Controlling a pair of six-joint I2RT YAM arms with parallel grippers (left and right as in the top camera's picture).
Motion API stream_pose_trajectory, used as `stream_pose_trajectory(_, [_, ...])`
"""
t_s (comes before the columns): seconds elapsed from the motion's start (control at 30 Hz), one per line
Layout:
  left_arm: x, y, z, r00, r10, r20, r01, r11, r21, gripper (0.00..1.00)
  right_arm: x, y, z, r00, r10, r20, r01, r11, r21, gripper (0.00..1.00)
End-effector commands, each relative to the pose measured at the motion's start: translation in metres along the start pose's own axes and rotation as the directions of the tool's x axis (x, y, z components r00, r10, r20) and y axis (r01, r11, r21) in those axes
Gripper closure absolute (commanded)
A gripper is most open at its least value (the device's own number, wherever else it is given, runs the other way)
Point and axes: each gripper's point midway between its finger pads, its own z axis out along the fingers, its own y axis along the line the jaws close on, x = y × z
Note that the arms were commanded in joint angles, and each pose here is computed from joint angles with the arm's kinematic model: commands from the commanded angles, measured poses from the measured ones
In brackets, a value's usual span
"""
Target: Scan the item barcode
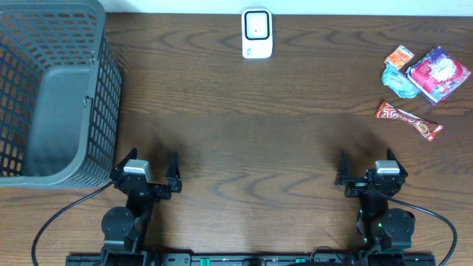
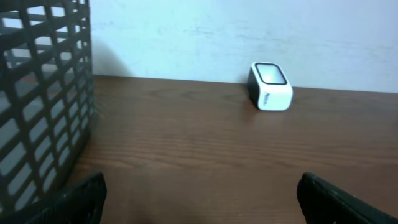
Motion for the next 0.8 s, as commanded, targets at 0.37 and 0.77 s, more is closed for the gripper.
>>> stream_pose_trajectory(0.37, [0.0149,0.0152,-0.0003,0.999,0.026,-0.046,-0.03,0.996,-0.08,0.02,0.0007,-0.0024,-0.0002,1.0,-0.011,-0.001,0.011,1.0,0.009,0.01])
stream_pose_trajectory(0.77, [0.0152,0.0151,-0.0003,0.996,0.072,-0.051,-0.076,0.994,-0.077,0.02,0.0007,-0.0023,-0.0002,1.0,-0.011,-0.001,0.011,1.0,0.009,0.01])
